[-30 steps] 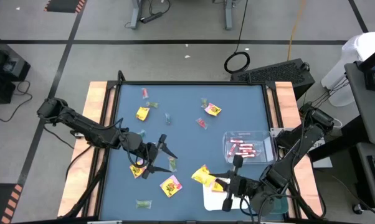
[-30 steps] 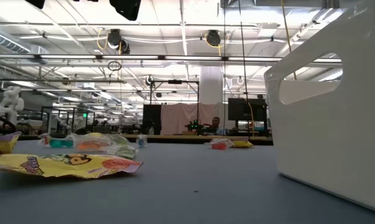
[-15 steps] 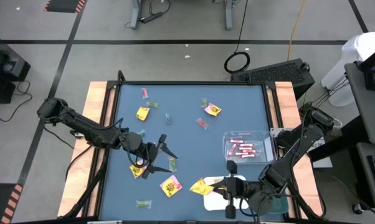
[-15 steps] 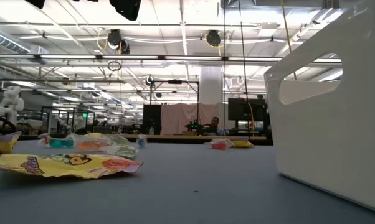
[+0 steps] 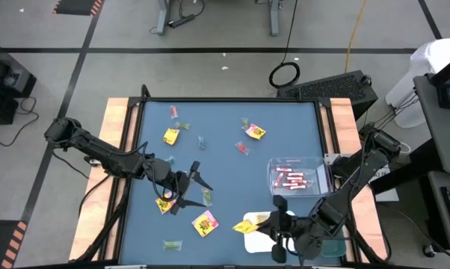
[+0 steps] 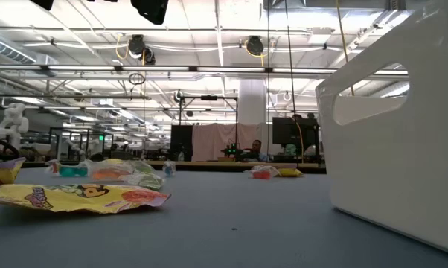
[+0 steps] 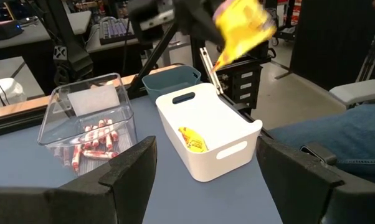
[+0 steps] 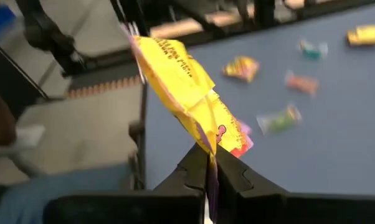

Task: Sort candy
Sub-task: Put the yellow candy into the white bin

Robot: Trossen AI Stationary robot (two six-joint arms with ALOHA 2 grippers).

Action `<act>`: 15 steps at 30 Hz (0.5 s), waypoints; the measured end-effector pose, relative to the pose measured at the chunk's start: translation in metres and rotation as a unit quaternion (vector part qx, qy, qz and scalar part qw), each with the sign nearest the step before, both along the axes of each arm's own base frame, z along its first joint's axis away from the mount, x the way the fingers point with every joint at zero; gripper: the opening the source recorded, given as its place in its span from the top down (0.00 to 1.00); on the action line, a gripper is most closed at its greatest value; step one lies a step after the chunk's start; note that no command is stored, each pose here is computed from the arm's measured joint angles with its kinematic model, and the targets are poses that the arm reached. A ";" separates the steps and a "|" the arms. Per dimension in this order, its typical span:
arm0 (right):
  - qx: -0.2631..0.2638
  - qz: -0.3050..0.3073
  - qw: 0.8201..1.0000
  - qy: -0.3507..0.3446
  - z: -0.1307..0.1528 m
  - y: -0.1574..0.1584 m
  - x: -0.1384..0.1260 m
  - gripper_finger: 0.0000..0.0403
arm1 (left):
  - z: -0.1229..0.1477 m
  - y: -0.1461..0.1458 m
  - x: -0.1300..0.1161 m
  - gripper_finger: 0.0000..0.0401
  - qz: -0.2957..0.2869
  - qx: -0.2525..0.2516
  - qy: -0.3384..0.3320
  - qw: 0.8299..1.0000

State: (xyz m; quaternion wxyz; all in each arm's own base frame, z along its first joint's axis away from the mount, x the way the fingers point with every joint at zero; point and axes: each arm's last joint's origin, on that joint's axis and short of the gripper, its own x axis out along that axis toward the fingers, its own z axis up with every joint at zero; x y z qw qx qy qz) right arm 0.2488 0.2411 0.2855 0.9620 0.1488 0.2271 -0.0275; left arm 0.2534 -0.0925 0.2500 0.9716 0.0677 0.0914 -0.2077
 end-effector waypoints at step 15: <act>0.118 -0.025 0.970 0.213 -0.026 -0.007 -0.022 1.00 | 0.000 0.000 0.000 0.30 0.000 0.000 0.000 1.000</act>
